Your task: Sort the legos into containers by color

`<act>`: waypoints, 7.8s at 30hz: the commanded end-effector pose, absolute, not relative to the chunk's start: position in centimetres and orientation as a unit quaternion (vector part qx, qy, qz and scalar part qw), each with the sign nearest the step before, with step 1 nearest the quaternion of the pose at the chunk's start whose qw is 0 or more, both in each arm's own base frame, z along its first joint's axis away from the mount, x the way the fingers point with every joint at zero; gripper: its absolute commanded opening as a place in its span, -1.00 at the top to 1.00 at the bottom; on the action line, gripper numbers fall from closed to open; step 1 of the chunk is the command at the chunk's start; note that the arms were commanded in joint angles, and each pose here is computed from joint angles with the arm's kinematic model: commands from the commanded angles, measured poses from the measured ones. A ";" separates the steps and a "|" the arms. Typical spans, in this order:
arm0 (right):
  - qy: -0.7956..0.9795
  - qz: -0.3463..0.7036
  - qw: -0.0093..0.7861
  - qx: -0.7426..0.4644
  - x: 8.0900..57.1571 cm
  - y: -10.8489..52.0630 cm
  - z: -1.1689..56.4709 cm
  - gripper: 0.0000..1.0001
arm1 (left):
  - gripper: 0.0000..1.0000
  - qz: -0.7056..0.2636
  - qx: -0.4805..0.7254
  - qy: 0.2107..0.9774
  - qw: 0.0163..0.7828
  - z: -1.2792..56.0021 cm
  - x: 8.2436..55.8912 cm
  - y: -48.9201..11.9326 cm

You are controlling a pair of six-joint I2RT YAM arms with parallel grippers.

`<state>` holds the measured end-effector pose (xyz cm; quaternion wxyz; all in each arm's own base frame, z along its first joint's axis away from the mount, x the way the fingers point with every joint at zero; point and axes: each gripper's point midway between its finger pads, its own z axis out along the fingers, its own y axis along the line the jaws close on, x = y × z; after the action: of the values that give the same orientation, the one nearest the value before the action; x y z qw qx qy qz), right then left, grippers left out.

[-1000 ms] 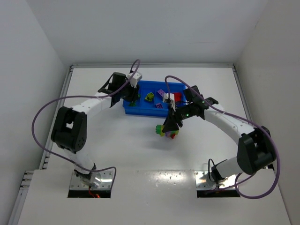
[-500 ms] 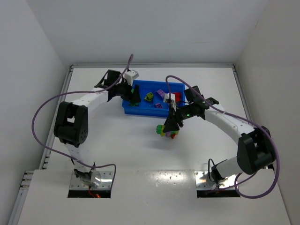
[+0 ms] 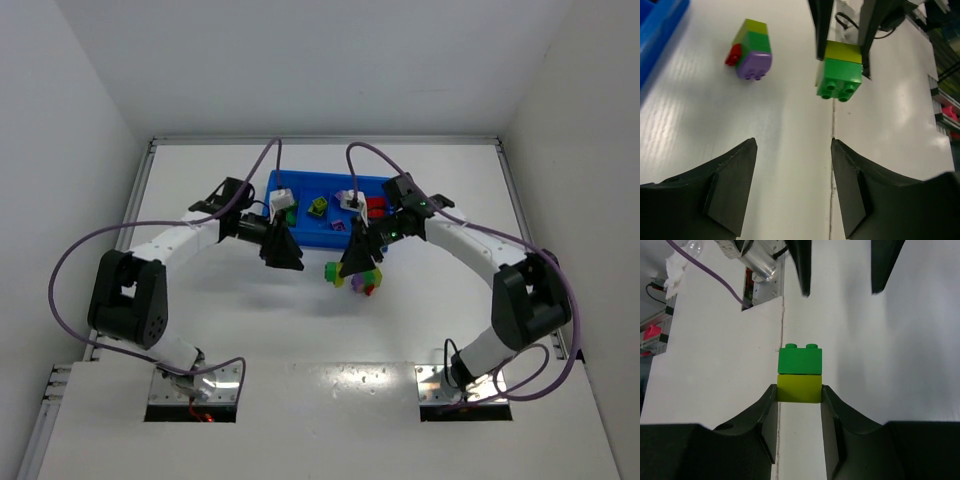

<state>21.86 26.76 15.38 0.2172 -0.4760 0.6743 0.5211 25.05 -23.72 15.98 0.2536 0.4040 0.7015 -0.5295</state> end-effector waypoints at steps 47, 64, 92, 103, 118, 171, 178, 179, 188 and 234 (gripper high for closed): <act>0.666 0.511 0.248 -0.483 23.6 26.3 16.7 0.97 | 1.00 -0.468 0.511 0.672 0.260 17.2 22.3 -23.1; 0.684 0.487 0.265 -0.474 25.7 26.0 16.3 0.97 | 1.00 -0.182 0.288 0.843 0.417 16.0 43.6 -18.2; 0.786 0.367 0.383 -0.316 43.5 31.0 17.5 0.94 | -1.00 -0.159 0.155 0.759 0.612 33.9 37.9 -11.1; 0.815 0.327 0.368 -0.305 47.9 34.2 12.0 0.62 | -1.00 -0.131 0.136 0.779 0.598 32.5 33.9 -8.3; 0.823 0.238 0.438 -0.273 47.8 30.1 17.0 -0.52 | -1.00 -0.187 0.182 0.795 0.547 29.0 32.5 -10.3; 0.895 0.032 0.438 -0.076 30.1 -0.1 17.4 -0.69 | -0.31 -0.248 0.467 0.780 0.335 5.4 26.2 -39.8; 0.895 0.036 0.438 -0.078 30.1 0.1 17.2 -0.69 | 0.49 -0.255 0.475 0.777 0.325 5.2 26.1 -40.4; 0.895 0.036 0.439 -0.078 30.1 0.1 17.2 -0.69 | 0.62 -0.261 0.483 0.771 0.323 5.2 25.9 -40.5; 0.829 0.286 0.421 -0.232 28.1 9.7 19.2 -0.69 | 0.90 -0.368 0.558 0.695 0.263 9.7 19.8 -38.3; 0.646 0.507 0.221 -0.526 25.1 33.8 18.6 -0.25 | 0.96 -0.469 0.487 0.697 0.238 20.4 21.4 -22.8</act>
<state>24.67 32.12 16.79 0.1954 -0.5032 0.6763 0.5012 21.83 -22.58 18.31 0.2077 0.4725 0.7272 -0.4525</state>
